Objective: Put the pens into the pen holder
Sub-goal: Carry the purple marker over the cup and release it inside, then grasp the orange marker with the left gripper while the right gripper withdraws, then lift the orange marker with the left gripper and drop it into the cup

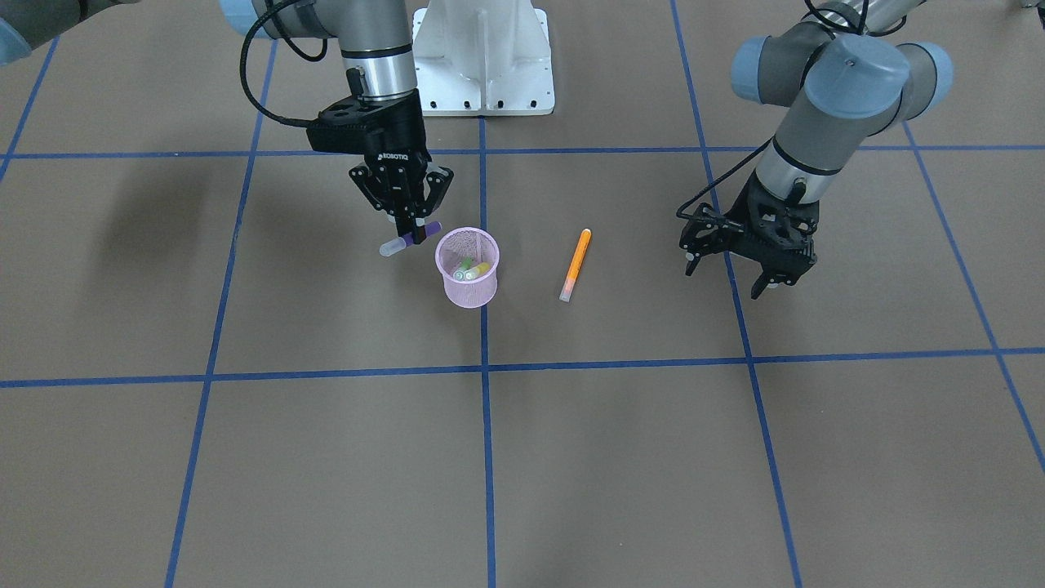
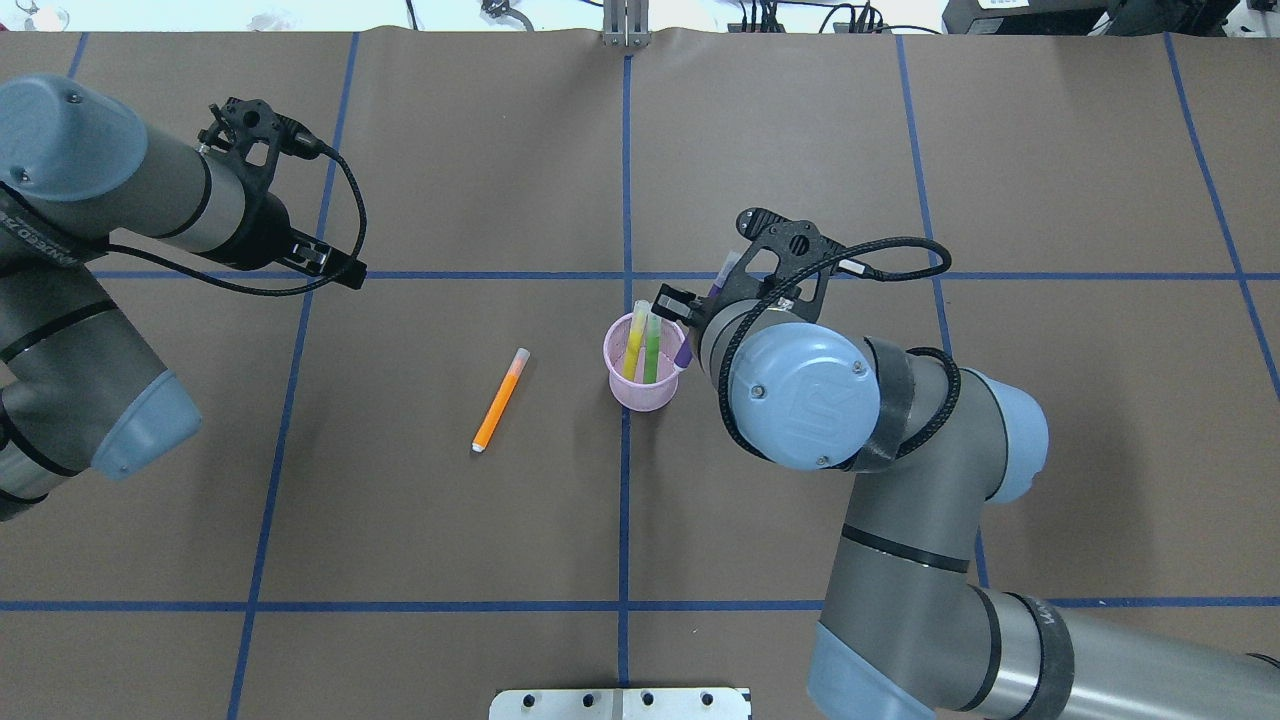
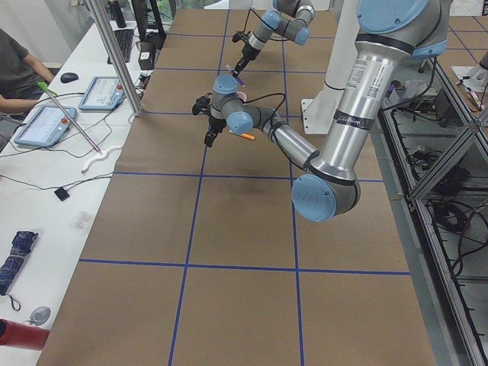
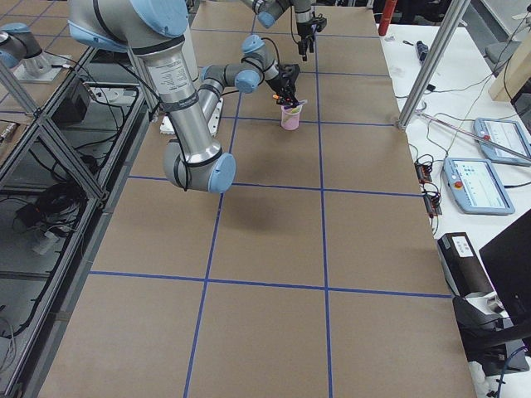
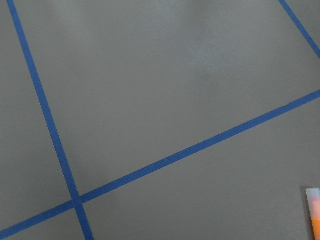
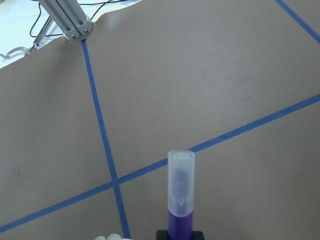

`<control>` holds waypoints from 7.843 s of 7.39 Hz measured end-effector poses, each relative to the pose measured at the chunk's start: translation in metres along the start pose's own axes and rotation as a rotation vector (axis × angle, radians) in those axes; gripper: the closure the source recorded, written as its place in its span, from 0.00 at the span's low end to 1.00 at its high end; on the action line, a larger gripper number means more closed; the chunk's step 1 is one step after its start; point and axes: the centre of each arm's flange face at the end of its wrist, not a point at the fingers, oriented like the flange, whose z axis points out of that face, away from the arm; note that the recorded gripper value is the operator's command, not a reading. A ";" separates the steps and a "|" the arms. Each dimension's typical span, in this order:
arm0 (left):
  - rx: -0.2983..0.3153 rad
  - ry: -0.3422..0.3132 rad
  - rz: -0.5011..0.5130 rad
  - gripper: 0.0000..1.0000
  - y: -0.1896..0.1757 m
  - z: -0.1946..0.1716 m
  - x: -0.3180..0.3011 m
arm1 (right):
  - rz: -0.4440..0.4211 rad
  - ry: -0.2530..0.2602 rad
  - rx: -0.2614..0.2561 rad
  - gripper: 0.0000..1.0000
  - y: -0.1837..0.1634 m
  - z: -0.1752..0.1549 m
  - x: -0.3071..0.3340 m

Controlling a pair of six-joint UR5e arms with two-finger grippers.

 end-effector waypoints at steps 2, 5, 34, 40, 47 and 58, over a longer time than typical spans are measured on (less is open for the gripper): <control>0.000 -0.001 -0.001 0.04 0.000 0.000 0.000 | -0.005 -0.004 0.014 0.87 0.018 0.007 -0.019; -0.002 -0.002 -0.006 0.04 0.002 0.001 -0.001 | -0.014 0.007 0.021 0.00 0.024 0.013 -0.021; -0.524 -0.033 0.063 1.00 -0.038 0.146 0.201 | -0.185 0.146 -0.260 0.00 -0.174 0.010 0.153; -0.280 -0.024 0.009 1.00 -0.102 0.040 0.210 | -0.181 0.144 -0.256 0.00 -0.179 0.009 0.153; 0.346 0.078 -0.120 1.00 -0.103 -0.029 0.302 | -0.174 0.148 -0.247 0.00 -0.185 0.009 0.155; 0.395 0.112 -0.081 0.05 -0.019 0.020 0.313 | -0.170 0.156 -0.245 0.00 -0.187 0.011 0.159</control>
